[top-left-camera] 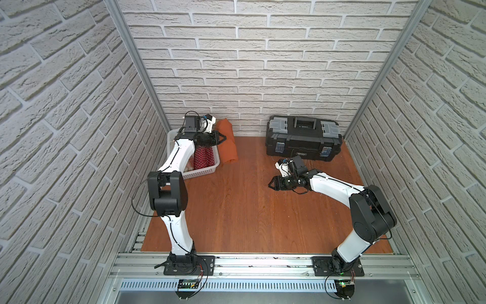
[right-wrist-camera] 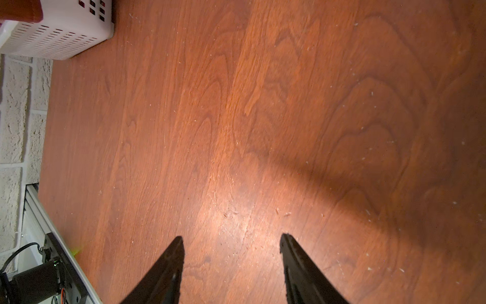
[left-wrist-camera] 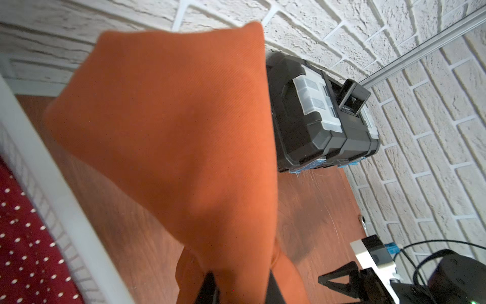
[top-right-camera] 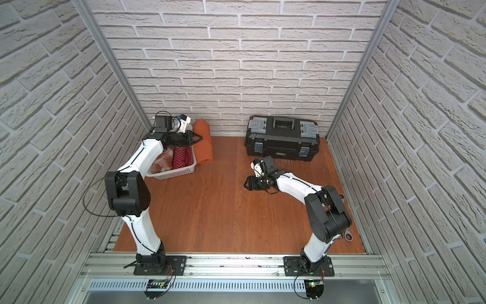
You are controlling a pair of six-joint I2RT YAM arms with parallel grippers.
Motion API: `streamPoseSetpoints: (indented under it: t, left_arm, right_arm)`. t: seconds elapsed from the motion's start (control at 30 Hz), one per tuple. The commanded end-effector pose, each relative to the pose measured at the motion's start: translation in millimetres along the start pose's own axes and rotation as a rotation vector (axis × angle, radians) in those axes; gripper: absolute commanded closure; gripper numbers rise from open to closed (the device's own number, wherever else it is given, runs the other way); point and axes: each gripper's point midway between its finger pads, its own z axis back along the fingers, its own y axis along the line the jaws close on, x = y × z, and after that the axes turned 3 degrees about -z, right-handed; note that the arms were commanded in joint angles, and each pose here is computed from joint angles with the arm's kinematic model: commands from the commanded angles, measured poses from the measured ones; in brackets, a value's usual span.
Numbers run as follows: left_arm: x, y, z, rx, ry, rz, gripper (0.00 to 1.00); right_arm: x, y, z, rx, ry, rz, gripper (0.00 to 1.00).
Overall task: Roll up the skirts
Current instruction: Pick up the skirt from the center of the board, then place the skirt in the basket.
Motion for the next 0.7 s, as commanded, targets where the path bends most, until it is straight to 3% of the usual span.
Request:
streamPoseSetpoints:
  t: [0.0,0.13,0.37,0.67]
  left_arm:
    - [9,-9,18,-0.173,0.006,-0.017,1.0]
    - [6,25,30,-0.172,0.007,0.026,1.0]
    - [-18,102,60,-0.023,0.048,0.099,1.0]
    - [-64,163,14,0.053,0.196,0.171,1.0]
  right_arm:
    - [1,-4,-6,0.009,-0.001,0.007,0.41]
    - [-4,-6,-11,0.012,0.013,-0.002,0.41]
    - [-5,-6,-19,0.027,0.037,-0.015,0.41]
    - [-7,-5,-17,0.035,0.032,-0.009,0.42]
